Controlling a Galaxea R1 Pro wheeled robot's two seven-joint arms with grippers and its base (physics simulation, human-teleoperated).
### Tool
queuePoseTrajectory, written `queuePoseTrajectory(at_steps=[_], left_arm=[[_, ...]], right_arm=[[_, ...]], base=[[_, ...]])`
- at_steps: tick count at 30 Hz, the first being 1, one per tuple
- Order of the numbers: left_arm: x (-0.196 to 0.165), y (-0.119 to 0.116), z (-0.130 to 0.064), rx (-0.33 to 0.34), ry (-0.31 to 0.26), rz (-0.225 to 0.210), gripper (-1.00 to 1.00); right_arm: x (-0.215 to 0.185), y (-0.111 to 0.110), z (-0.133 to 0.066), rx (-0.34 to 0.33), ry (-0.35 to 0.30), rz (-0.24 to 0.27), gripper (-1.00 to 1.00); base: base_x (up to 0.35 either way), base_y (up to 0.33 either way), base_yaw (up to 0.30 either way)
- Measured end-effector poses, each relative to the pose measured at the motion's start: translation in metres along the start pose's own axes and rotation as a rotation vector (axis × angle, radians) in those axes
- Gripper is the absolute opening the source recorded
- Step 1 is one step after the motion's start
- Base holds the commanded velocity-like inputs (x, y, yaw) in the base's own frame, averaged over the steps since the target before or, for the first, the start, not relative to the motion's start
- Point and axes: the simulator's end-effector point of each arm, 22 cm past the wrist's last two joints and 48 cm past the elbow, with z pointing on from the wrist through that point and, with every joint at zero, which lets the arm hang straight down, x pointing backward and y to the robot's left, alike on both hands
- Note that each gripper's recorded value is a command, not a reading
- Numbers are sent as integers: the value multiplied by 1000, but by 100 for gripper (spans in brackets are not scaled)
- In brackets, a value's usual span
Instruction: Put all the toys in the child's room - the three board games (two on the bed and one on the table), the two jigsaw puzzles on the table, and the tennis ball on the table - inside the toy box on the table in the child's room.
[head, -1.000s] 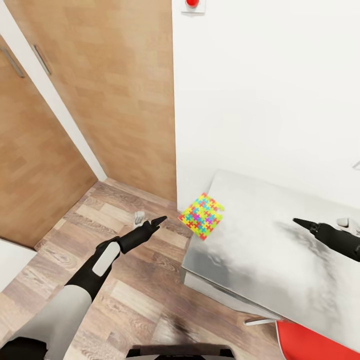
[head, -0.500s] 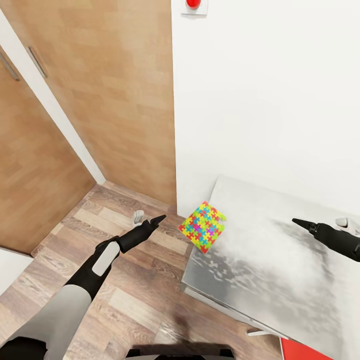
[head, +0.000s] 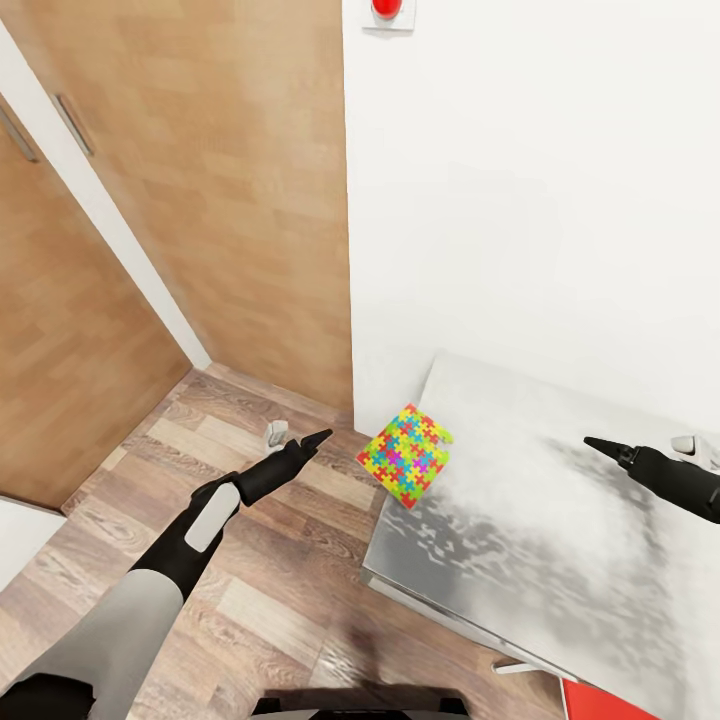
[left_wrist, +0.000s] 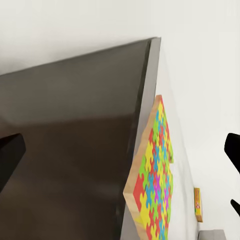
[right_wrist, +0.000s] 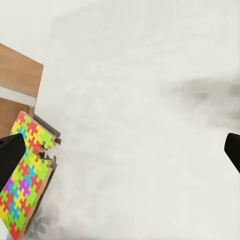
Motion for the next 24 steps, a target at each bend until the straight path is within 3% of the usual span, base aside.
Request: queuePoseTrajectory(at_steps=[24], left_arm=[[7, 11, 0, -23, 4, -15, 100]], right_arm=[[-1, 1, 0, -4, 0, -2, 100]], base=[[1, 0, 0]])
